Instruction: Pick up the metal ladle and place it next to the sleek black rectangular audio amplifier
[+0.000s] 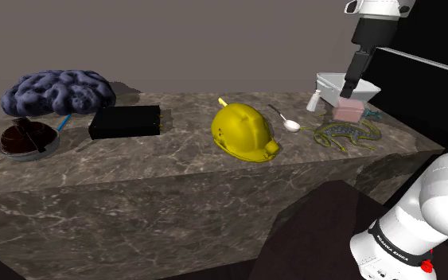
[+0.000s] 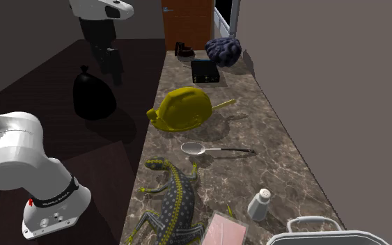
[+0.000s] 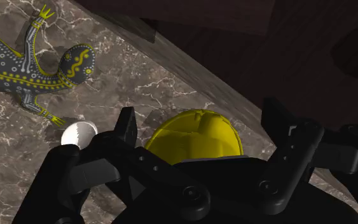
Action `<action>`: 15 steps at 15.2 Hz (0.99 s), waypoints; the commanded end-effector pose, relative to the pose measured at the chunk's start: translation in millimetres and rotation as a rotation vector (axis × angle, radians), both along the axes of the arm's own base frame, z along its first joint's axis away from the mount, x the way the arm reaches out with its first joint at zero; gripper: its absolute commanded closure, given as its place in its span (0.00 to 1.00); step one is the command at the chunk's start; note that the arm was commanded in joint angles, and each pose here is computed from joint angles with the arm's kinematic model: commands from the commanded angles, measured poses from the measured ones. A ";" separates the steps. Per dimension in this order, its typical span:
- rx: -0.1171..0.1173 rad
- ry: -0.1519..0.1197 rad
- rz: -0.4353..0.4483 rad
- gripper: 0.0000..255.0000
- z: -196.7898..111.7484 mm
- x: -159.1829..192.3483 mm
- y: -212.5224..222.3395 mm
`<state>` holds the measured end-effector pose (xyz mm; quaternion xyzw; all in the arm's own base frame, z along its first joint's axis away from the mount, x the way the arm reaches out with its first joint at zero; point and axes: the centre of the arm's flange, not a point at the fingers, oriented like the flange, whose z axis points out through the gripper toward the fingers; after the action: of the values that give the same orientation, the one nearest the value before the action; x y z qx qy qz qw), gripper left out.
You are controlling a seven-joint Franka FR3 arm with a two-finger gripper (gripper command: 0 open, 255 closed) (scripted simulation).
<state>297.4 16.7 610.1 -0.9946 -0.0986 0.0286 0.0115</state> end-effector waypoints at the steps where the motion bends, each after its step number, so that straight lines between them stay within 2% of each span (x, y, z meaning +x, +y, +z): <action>1: 0.000 0.000 0.000 0.00 0.0 0.0 0.0; 15: 0.036 -0.019 -0.310 0.00 -102.8 129.9 -80.2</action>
<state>417.4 -56.2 512.3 -0.9984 0.0439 0.0172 0.0316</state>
